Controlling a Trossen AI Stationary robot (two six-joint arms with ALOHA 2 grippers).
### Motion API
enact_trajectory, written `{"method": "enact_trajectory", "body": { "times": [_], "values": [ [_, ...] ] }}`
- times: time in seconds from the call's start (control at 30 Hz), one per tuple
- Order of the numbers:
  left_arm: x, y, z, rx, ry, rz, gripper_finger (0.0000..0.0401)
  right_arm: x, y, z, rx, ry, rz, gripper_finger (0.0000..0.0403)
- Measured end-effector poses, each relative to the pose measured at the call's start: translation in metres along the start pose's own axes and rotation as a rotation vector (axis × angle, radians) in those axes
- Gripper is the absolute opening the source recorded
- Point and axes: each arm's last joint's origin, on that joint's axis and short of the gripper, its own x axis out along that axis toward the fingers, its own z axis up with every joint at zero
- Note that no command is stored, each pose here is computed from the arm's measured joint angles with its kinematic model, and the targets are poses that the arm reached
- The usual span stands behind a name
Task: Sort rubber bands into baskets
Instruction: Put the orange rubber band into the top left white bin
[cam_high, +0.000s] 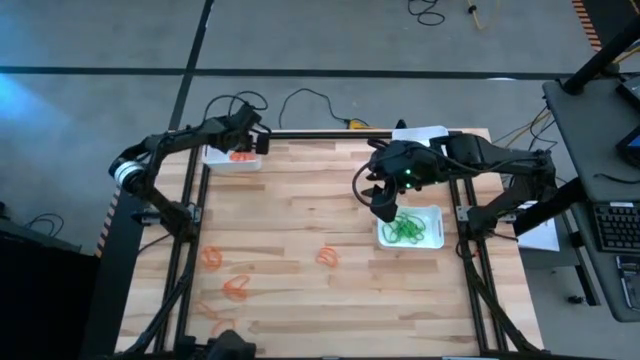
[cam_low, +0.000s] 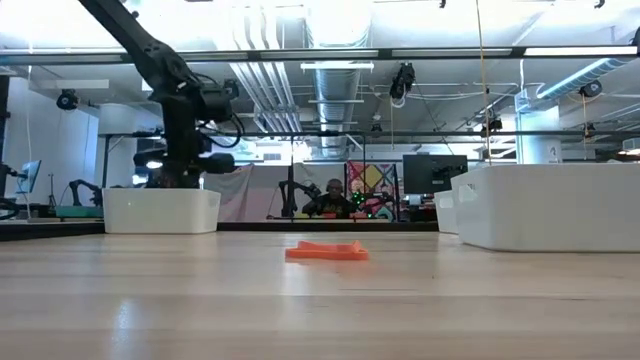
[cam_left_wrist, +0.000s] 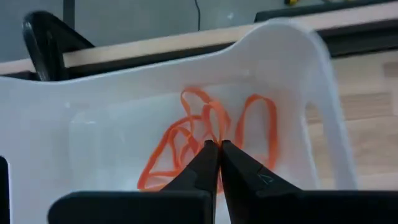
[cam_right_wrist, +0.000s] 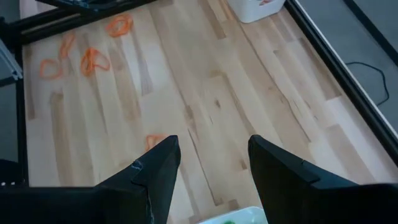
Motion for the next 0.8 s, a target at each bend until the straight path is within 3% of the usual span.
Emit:
{"method": "enact_trajectory", "body": {
  "times": [0.27, 0.43, 0.57, 0.7, 0.8],
  "values": [
    [0.012, 0.0, -0.003, 0.047, 0.075, -0.025, 0.0062, 0.001, -0.003, 0.001, 0.01, -0.003, -0.009, 0.0185],
    [-0.001, 0.005, 0.002, 0.057, 0.078, -0.075, 0.0121, 0.001, -0.005, 0.002, 0.013, -0.003, -0.013, 0.0185],
    [-0.04, 0.002, 0.011, 0.103, 0.046, -0.131, 0.0157, 0.001, -0.005, 0.002, 0.003, -0.001, -0.013, 0.0185],
    [-0.103, -0.016, 0.01, 0.188, -0.077, -0.339, 0.0177, 0.001, -0.005, 0.002, -0.035, 0.001, -0.006, 0.0185],
    [-0.146, -0.034, -0.011, 0.34, -0.164, -0.472, 0.0182, 0.001, -0.005, 0.001, -0.076, 0.002, -0.006, 0.0185]
  ]
}}
